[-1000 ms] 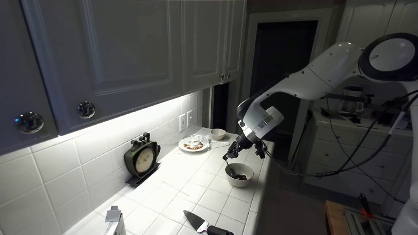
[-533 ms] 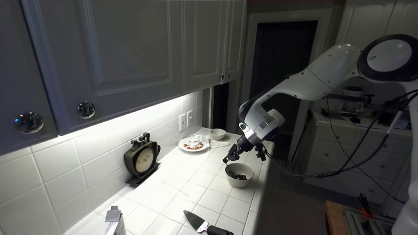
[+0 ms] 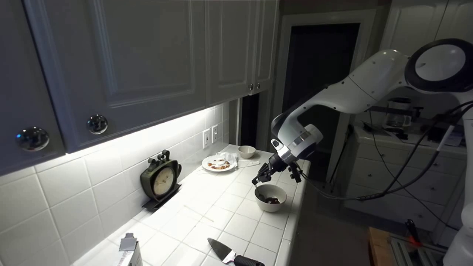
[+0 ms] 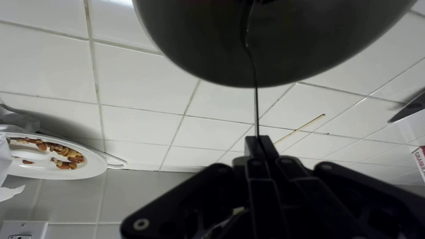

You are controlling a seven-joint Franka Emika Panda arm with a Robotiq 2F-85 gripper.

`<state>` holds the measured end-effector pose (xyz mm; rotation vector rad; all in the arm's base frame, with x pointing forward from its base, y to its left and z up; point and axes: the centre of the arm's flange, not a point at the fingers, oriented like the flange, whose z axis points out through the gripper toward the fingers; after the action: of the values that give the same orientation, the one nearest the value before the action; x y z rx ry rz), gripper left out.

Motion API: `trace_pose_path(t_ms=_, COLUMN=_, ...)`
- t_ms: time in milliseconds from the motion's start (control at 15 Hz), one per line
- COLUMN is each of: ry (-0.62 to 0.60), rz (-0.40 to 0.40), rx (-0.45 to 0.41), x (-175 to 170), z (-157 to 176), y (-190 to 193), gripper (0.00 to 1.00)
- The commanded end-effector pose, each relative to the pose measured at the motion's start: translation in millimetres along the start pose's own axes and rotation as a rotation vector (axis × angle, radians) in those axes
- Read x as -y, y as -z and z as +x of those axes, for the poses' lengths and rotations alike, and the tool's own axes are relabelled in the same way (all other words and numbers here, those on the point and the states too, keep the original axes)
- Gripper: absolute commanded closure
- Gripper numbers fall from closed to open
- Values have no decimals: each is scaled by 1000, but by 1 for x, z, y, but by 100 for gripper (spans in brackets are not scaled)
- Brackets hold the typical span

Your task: Use the spoon to stir in the bowl

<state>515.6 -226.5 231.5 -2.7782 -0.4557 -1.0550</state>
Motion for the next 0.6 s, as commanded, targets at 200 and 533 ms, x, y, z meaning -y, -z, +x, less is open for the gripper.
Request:
trace_pose_path(t_ms=200, ry=-4, rz=106, rx=21, x=6, z=-7, y=2, gripper=99)
trace_pose_path(t_ms=533, ry=-8, rz=179, rx=109, x=7, z=-3, y=7, gripper=99)
